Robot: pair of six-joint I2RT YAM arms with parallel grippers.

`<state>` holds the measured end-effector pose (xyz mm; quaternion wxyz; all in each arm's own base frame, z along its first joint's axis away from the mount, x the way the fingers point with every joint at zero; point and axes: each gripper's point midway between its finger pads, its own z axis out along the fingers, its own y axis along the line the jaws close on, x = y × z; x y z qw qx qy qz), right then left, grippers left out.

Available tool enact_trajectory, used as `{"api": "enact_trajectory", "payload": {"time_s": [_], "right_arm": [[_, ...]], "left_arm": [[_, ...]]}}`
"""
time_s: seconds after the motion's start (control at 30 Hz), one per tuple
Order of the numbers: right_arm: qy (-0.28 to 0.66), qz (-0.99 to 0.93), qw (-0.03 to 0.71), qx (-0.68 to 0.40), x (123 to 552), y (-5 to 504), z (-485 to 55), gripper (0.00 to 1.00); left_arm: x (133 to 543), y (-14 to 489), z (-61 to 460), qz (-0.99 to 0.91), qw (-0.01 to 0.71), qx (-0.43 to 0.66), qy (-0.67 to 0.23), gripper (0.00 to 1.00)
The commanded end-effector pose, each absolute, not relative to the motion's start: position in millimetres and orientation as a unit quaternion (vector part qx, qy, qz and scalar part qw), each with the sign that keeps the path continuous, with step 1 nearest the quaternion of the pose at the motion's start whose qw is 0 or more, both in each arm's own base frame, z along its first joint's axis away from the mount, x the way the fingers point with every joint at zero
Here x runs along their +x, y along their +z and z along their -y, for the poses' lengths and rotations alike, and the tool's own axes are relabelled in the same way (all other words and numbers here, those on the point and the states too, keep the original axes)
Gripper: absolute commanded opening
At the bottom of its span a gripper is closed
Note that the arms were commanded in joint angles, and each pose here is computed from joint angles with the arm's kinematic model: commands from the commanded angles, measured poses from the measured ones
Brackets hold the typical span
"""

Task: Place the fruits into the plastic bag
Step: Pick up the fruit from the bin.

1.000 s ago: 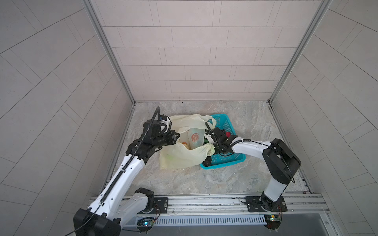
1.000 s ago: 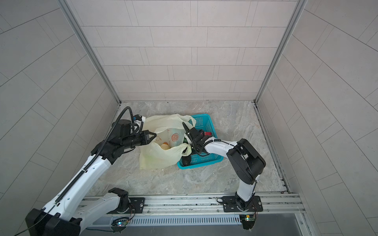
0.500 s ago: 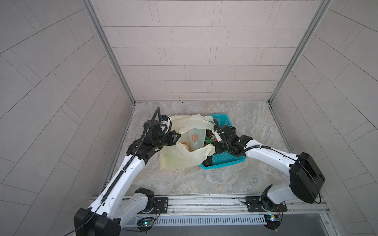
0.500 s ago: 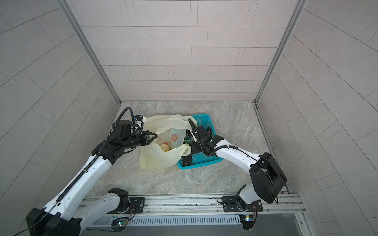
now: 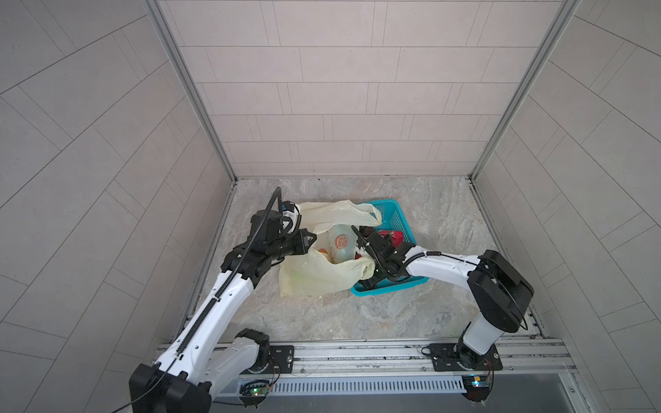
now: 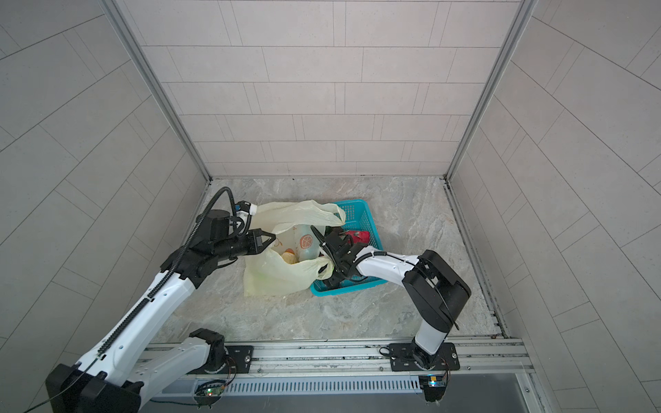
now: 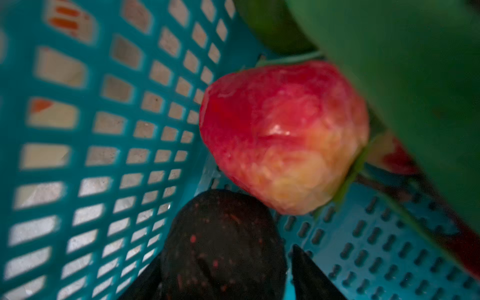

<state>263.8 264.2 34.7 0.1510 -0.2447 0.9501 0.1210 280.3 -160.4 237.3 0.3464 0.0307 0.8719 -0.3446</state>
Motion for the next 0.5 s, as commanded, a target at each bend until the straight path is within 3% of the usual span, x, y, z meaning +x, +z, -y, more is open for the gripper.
{"api": "enact_trajectory", "payload": {"time_s": [0.0,0.07,0.17,0.47], "right_arm": [[0.116,-0.951,0.145,-0.246,268,29,-266,0.55],[0.117,-0.951,0.147,-0.245,270,30,-265,0.45],[0.122,-0.95,0.163,-0.237,273,42,-261,0.38],[0.134,-0.938,0.264,-0.181,281,118,-215,0.35]], "left_arm": [[279,242,160,-0.868,0.356,0.041,-0.344,0.0],[278,243,161,-0.867,0.356,0.044,-0.346,0.0],[276,243,163,-0.865,0.354,0.052,-0.351,0.0],[265,249,176,-0.854,0.343,0.098,-0.38,0.0]]}}
